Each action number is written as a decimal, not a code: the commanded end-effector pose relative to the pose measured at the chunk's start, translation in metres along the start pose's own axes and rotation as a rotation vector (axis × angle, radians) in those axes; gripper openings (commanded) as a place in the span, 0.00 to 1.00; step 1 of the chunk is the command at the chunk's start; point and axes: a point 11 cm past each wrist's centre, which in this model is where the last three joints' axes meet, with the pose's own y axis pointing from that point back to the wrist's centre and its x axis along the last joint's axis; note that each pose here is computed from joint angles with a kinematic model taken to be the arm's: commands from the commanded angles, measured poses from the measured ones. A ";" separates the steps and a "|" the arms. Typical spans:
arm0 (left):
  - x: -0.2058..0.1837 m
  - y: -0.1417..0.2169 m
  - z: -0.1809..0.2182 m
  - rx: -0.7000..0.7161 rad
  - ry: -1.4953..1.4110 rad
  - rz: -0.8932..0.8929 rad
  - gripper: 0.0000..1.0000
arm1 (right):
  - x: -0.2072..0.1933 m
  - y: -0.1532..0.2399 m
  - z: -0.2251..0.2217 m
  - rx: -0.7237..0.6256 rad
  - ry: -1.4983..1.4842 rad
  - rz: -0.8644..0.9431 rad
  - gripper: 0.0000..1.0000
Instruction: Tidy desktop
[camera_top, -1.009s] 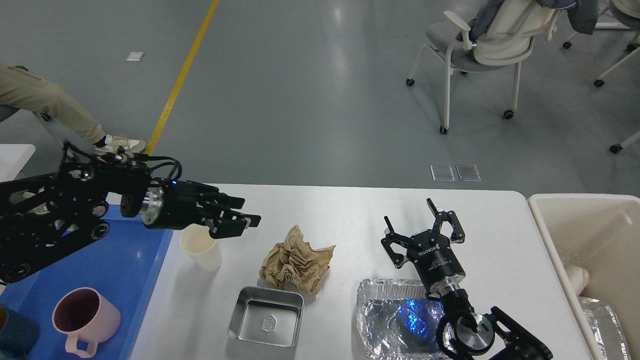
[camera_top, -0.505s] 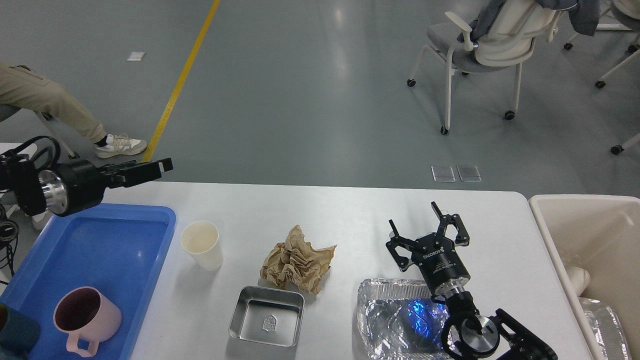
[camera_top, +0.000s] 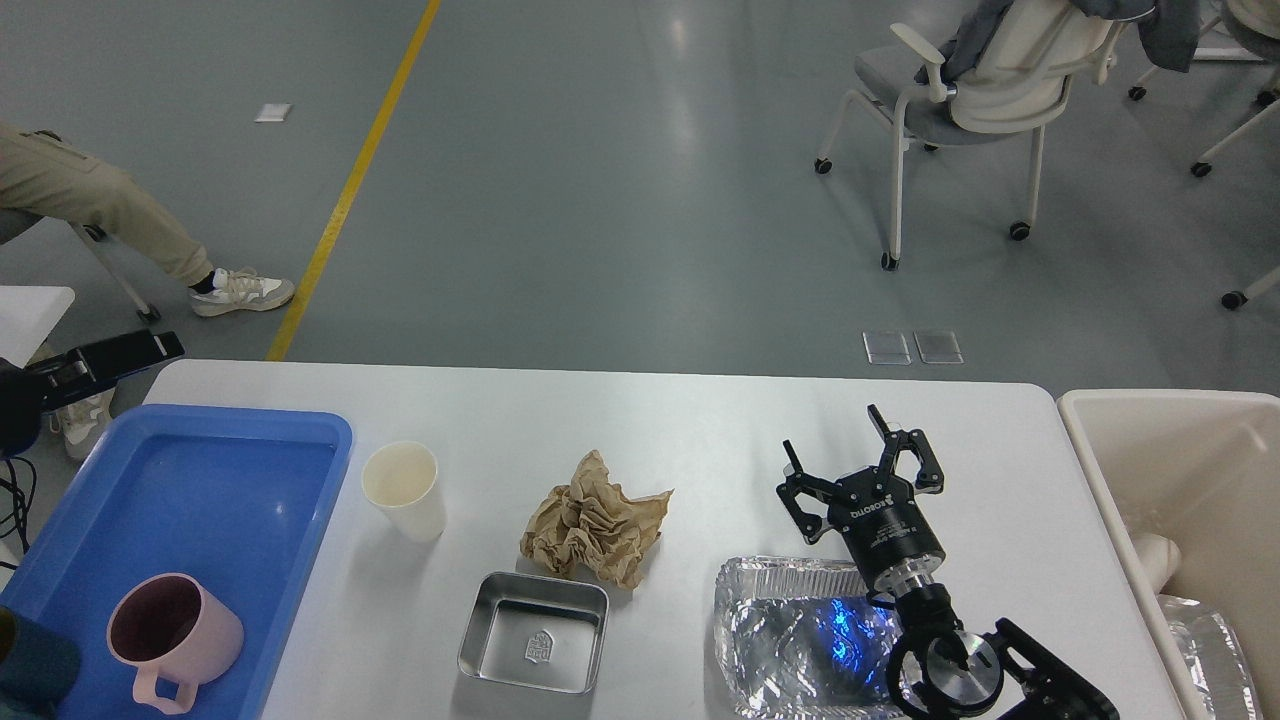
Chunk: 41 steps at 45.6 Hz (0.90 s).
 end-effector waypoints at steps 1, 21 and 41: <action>-0.010 0.000 -0.004 -0.014 0.094 -0.030 0.97 | -0.001 0.000 0.000 0.000 0.001 -0.003 1.00; -0.053 0.019 -0.044 0.039 0.279 -0.062 0.97 | 0.000 0.000 0.000 0.000 0.001 0.003 1.00; -0.048 0.040 -0.059 0.052 0.304 -0.119 0.97 | 0.001 0.001 -0.001 0.003 0.002 0.007 1.00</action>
